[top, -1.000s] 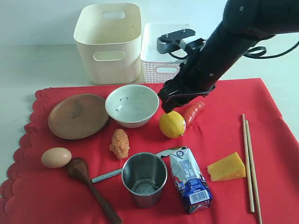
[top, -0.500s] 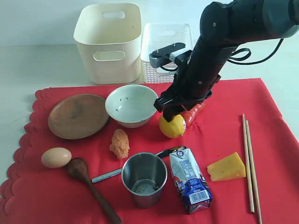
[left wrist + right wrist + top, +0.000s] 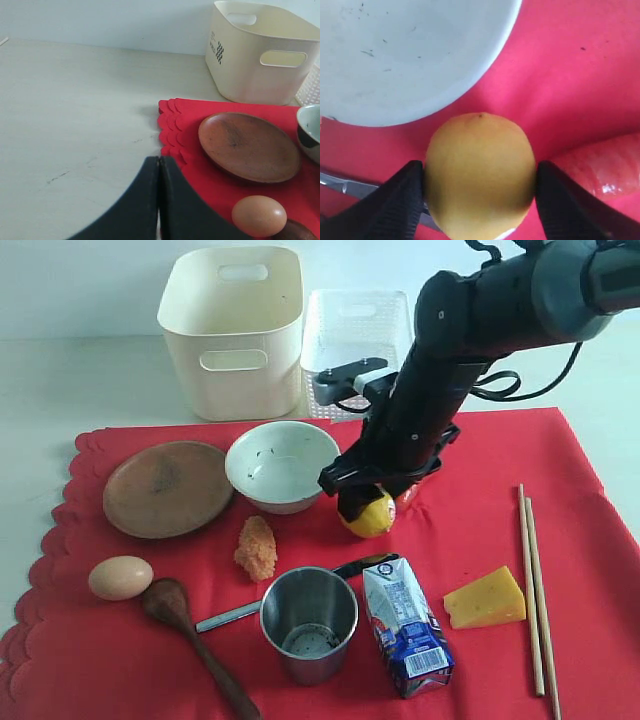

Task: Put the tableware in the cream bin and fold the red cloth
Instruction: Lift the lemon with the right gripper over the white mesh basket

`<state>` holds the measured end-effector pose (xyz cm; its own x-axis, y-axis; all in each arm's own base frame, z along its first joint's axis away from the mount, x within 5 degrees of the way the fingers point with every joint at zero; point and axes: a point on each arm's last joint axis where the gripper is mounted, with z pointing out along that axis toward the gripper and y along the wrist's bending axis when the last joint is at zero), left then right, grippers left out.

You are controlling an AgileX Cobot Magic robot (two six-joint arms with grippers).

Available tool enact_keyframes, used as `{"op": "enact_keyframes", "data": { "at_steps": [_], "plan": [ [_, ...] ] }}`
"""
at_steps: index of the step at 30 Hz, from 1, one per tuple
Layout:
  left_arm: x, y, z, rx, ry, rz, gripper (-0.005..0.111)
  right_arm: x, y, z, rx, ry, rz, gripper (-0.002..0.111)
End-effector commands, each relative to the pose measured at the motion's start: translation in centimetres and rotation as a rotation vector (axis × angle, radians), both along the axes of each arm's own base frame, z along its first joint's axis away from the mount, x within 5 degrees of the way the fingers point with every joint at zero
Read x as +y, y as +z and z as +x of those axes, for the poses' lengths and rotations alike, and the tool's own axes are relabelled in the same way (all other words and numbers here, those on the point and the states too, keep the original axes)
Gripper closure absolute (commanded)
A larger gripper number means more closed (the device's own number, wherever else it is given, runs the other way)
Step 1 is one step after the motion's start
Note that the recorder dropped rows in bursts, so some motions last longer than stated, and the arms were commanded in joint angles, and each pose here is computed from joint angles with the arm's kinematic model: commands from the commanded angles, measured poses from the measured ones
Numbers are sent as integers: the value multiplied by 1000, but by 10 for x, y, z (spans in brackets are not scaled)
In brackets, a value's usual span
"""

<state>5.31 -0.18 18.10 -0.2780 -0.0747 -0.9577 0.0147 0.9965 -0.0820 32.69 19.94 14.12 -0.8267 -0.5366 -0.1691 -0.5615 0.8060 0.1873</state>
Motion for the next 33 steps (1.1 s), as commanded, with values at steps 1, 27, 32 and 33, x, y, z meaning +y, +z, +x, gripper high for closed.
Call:
{"op": "enact_keyframes", "data": {
  "at_steps": [1,27,32,33],
  "plan": [
    [0,0,0,-11,4,2,107,0,-4,2,-1,10,-10,70],
    [0,0,0,-11,4,2,107,-29,150,-32,-404,77,56,108],
    [0,0,0,-11,4,2,107,-29,152,-31,-428,74,66,108],
    [0,0,0,-11,4,2,107,-28,152,-30,-437,72,70,108]
  ]
}}
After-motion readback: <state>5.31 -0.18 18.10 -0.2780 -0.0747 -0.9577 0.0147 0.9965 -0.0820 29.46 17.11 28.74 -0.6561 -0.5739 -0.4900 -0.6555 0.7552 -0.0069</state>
